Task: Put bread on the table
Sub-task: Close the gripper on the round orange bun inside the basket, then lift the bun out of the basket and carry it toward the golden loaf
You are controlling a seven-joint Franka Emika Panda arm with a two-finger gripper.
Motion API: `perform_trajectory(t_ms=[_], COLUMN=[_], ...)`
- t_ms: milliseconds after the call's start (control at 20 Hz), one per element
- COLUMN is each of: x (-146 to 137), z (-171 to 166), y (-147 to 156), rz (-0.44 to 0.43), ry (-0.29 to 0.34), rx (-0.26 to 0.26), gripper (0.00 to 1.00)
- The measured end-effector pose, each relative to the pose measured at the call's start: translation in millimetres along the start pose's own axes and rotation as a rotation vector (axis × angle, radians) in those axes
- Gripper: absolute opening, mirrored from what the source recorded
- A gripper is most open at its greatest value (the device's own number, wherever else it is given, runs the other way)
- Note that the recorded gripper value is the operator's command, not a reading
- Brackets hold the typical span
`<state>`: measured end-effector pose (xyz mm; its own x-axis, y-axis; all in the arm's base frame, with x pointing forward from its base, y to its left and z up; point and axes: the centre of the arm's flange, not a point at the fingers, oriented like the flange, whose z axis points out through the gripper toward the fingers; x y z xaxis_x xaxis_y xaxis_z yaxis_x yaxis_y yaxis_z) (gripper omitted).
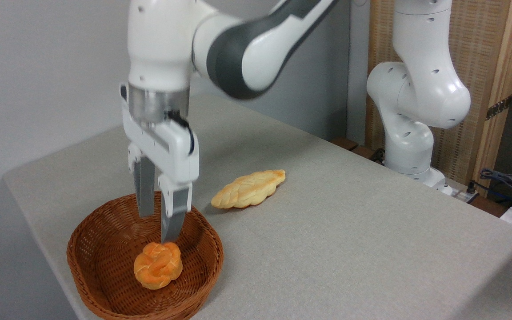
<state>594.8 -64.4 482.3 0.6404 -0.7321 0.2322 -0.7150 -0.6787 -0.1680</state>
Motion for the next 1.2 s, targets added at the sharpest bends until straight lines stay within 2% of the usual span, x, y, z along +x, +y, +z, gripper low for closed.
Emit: perform_trajectory(t_ms=[300,450,600,650,700,1200], x=[-1.5,-1.3,-1.6,-1.7,-1.8,-2.3], z=[35.4,52.7,63.4,65.7,67.5,68.8], y=[0.1,-1.2,-1.4,-1.4,-1.5,-2.0], rz=[0.044,0.068,0.071,0.081,0.093,0.107], ry=[-0.016,-0.008,-0.008,-0.011,-0.018,-0.027], rx=[-0.011,0.0,0.002,0.007,0.012,0.02], gripper=[1.0,0.98,0.61,0.44,0.34,0.32])
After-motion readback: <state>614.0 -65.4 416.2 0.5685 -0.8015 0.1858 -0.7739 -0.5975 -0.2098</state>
